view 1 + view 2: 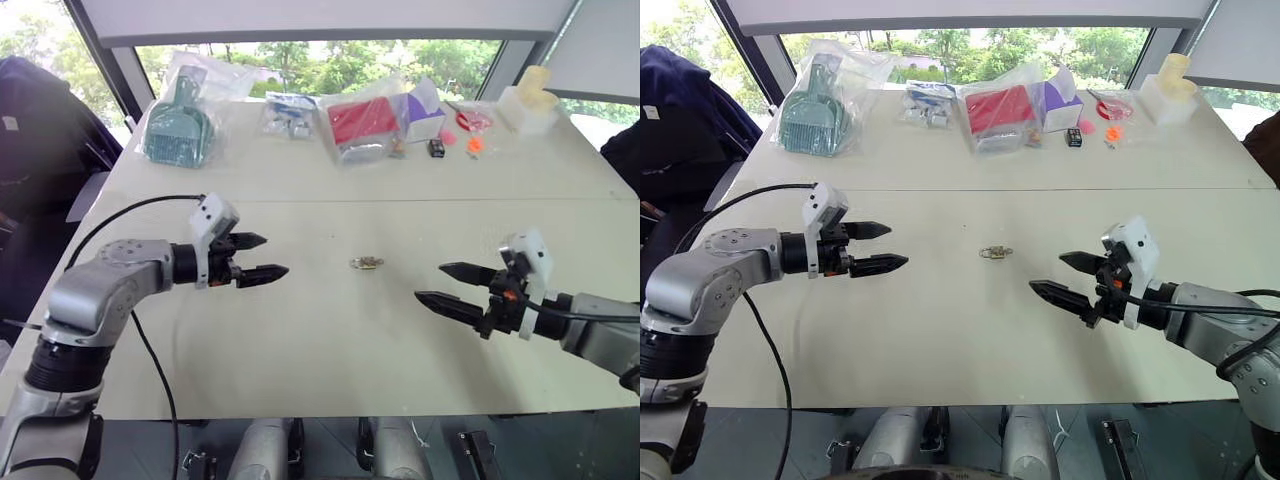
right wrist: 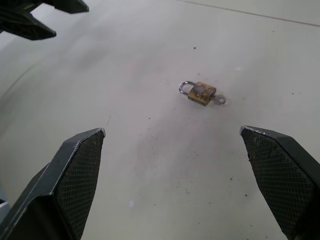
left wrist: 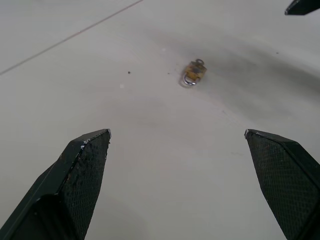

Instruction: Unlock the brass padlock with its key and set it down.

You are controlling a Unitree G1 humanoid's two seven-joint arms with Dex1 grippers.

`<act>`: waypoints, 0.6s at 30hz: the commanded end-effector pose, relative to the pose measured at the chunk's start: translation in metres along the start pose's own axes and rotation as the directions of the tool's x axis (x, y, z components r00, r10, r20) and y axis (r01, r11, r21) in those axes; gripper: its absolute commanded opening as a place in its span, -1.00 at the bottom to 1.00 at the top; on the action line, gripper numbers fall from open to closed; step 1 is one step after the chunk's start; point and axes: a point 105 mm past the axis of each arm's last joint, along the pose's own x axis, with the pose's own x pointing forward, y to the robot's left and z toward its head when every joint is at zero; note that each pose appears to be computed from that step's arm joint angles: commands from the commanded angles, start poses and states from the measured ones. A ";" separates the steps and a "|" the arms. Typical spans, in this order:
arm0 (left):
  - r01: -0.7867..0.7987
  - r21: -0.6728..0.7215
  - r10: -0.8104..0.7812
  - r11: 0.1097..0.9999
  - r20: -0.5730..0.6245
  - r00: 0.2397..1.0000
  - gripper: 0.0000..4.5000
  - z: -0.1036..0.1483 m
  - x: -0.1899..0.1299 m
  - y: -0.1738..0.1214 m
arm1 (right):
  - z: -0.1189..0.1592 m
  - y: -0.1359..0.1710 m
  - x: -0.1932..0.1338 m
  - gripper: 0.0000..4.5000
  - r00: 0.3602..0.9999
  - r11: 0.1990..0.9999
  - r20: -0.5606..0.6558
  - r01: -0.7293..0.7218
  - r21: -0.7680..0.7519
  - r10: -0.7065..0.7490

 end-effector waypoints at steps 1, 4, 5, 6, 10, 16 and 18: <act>0.008 0.061 -0.009 0.998 0.008 1.000 0.98 0.010 -0.006 -0.001 | 0.010 0.003 0.004 1.00 1.000 0.998 0.018 -0.021 -0.057 0.023; 0.058 0.123 -0.049 0.991 -0.075 0.996 0.98 0.007 -0.011 0.000 | 0.010 0.010 0.007 1.00 0.999 0.996 0.007 -0.040 -0.075 0.040; 0.065 0.137 -0.052 0.988 -0.092 0.994 0.98 0.006 -0.012 0.001 | 0.010 0.011 0.007 1.00 0.999 0.996 0.007 -0.040 -0.076 0.040; 0.075 0.155 -0.058 0.985 -0.111 0.992 0.98 0.007 -0.013 0.003 | 0.010 0.012 0.007 1.00 0.999 0.996 0.007 -0.039 -0.078 0.039; 0.149 0.247 -0.106 0.957 -0.178 0.978 0.98 0.013 -0.010 0.008 | 0.009 0.023 0.004 1.00 0.999 0.996 0.014 -0.037 -0.081 0.039; 0.345 0.326 -0.270 0.880 -0.253 0.929 0.98 0.040 0.033 0.002 | 0.000 0.021 0.007 1.00 1.000 0.998 0.013 0.014 -0.064 -0.013; 0.424 0.366 -0.327 0.829 -0.298 0.897 0.98 0.051 0.064 -0.002 | -0.003 0.013 0.006 1.00 0.998 0.997 0.024 0.060 -0.049 -0.059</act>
